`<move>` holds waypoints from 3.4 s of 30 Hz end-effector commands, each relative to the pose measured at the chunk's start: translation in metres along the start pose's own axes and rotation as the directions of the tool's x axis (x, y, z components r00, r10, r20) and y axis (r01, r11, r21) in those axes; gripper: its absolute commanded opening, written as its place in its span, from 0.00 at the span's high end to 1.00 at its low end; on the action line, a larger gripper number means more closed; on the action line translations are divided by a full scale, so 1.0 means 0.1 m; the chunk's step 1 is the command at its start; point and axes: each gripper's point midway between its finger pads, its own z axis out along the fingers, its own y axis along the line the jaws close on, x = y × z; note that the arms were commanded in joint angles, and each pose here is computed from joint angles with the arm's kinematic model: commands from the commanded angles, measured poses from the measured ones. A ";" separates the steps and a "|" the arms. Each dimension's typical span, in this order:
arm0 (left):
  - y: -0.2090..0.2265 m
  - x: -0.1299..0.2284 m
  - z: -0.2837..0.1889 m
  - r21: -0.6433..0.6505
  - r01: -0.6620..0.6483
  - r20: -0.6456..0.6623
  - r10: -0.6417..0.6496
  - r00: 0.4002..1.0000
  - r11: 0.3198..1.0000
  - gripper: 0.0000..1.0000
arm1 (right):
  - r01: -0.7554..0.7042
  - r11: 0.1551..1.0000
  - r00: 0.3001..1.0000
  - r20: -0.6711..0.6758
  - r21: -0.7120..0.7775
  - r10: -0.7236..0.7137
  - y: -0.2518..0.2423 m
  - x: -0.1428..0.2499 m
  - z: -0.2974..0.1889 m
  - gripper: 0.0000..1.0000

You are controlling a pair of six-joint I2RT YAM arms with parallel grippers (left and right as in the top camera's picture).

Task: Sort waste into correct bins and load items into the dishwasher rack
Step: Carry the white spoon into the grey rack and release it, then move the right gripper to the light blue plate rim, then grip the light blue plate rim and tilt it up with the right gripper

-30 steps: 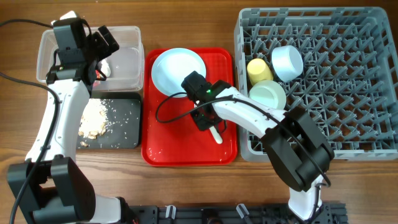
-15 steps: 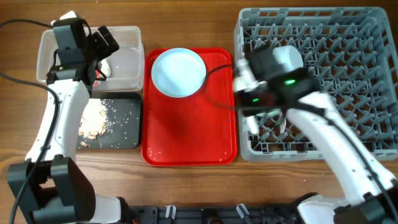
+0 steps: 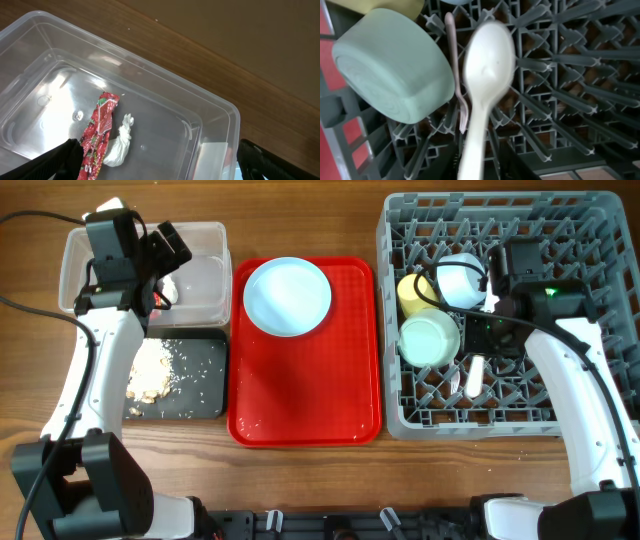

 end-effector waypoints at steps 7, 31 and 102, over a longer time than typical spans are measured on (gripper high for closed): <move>0.01 -0.04 -0.02 0.000 0.008 0.011 -0.008 1.000 1.000 0.00 | -0.006 0.991 0.999 0.033 -0.135 0.010 0.24 -0.10 0.01 0.60; 0.01 -0.04 -0.02 0.000 0.008 0.011 -0.008 1.000 1.000 0.00 | 0.588 0.651 0.769 0.581 -0.480 -0.267 3.40 -0.92 0.93 0.93; 0.01 -0.04 -0.02 -0.001 0.008 0.012 -0.008 1.000 1.000 0.00 | 0.488 0.859 0.856 0.278 -0.154 -0.436 2.59 -0.56 1.20 0.54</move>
